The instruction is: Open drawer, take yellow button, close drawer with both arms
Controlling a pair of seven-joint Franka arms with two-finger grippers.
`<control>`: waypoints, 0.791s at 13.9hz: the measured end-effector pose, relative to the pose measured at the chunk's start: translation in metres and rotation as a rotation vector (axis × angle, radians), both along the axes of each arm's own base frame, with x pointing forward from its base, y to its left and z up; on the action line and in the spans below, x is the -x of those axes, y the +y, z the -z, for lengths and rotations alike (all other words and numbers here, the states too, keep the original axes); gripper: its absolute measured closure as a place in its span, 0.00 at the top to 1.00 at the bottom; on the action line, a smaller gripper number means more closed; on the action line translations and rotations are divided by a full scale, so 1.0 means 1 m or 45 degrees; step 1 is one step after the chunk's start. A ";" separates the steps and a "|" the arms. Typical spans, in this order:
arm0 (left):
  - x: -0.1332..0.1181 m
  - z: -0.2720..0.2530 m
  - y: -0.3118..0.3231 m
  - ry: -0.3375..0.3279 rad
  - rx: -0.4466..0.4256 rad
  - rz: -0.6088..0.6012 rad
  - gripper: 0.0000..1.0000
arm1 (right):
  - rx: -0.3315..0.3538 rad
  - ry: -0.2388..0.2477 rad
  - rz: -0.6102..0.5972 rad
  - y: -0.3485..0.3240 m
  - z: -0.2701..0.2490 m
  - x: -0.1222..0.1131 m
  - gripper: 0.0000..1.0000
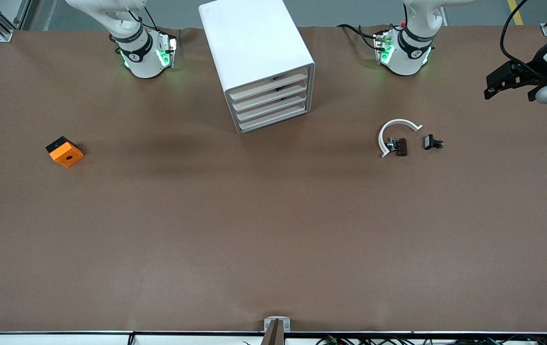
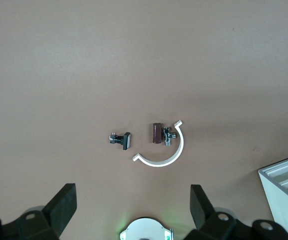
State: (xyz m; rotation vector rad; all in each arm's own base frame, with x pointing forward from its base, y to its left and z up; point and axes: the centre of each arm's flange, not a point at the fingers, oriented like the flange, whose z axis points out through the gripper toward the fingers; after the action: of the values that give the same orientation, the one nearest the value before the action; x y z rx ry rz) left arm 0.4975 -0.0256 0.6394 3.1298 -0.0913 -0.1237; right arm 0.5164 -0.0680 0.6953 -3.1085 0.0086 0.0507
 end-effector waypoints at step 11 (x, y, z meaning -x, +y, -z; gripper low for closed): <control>-0.013 0.033 0.009 0.124 0.002 -0.020 1.00 | 0.002 -0.017 -0.001 0.000 -0.001 -0.001 1.00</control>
State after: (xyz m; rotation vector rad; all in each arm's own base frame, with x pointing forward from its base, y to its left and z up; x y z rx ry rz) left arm 0.5100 -0.0169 0.6066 3.1155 -0.0662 -0.2756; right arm 0.5178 -0.0683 0.6966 -3.1106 0.0071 0.0299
